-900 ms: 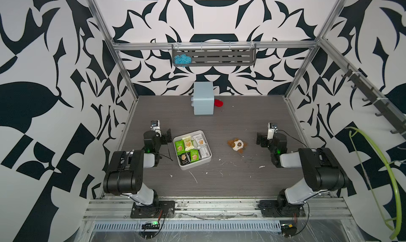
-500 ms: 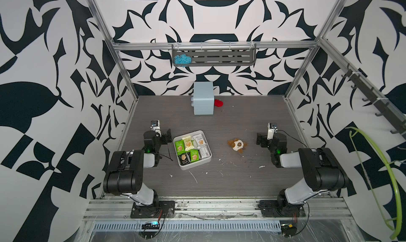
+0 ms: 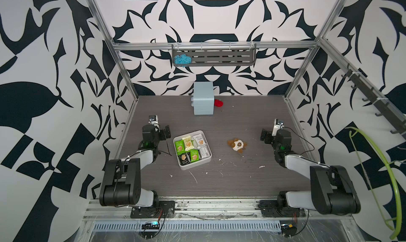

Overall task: Take the cookies out of the storage box
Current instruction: Move the storage box to the center of the board.

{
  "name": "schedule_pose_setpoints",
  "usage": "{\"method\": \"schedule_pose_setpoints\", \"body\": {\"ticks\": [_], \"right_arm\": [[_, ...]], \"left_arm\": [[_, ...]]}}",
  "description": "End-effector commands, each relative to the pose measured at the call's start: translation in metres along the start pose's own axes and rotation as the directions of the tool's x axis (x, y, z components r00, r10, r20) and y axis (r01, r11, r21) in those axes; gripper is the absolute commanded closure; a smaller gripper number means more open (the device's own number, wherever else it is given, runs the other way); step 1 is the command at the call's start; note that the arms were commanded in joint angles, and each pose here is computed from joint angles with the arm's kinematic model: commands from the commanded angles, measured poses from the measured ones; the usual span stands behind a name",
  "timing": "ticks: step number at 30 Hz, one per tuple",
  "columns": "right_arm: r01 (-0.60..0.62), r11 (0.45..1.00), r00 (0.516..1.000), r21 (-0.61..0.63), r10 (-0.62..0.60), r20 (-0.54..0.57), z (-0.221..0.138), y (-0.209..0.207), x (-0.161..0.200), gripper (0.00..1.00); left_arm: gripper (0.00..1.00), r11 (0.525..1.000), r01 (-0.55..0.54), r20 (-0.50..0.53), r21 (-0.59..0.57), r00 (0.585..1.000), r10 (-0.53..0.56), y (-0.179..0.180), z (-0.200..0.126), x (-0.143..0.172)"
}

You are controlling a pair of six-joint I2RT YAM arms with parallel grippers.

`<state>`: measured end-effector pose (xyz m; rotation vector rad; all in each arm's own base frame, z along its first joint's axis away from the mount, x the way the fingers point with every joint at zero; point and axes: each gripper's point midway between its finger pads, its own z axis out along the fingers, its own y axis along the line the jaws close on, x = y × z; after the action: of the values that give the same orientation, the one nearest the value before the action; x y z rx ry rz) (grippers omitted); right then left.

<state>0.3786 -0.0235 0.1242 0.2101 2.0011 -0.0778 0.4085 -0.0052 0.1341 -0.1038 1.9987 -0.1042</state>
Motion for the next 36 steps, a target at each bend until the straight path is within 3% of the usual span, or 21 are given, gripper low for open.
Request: {"method": "schedule_pose_setpoints", "body": {"ticks": [1,6,10,15,19,23,28,36], "right_arm": [[-0.114,0.993,0.988,0.021,0.116,-0.102,-0.021,0.003,-0.021,0.01],[-0.116,0.99,0.949,-0.083,0.085,-0.305,-0.053,0.047,-0.017,0.08],[-0.143,0.975,0.872,-0.17,0.043,-0.488,-0.079,0.092,0.013,0.26],[-0.1,0.969,0.817,-0.226,-0.05,-0.574,-0.098,0.139,0.044,0.3],[-0.087,0.97,0.787,-0.227,-0.073,-0.613,-0.097,0.161,0.059,0.3],[-0.105,0.946,0.762,-0.305,-0.12,-0.636,-0.096,0.198,0.061,0.4],[-0.13,0.892,0.726,-0.432,-0.211,-0.655,-0.105,0.264,0.071,0.45],[-0.122,0.833,0.702,-0.539,-0.311,-0.641,-0.119,0.342,0.088,0.47]], "left_arm": [[0.01,0.986,0.15,-0.115,-0.075,0.981,-0.158,-0.003,-0.023,-0.002],[0.01,0.959,0.219,-0.19,-0.182,0.949,-0.253,-0.038,-0.068,-0.003],[0.01,0.9,0.339,-0.33,-0.274,0.846,-0.419,-0.06,-0.092,0.034],[0.01,0.831,0.434,-0.434,-0.349,0.711,-0.554,-0.071,-0.104,0.083],[0.01,0.831,0.406,-0.441,-0.38,0.71,-0.549,-0.063,-0.11,0.087],[0.01,0.849,0.39,-0.479,-0.356,0.704,-0.524,-0.059,-0.109,0.083],[0.01,0.799,0.488,-0.504,-0.351,0.621,-0.6,-0.053,-0.099,0.105],[0.01,0.78,0.559,-0.485,-0.282,0.618,-0.619,-0.062,-0.091,0.105]]}}
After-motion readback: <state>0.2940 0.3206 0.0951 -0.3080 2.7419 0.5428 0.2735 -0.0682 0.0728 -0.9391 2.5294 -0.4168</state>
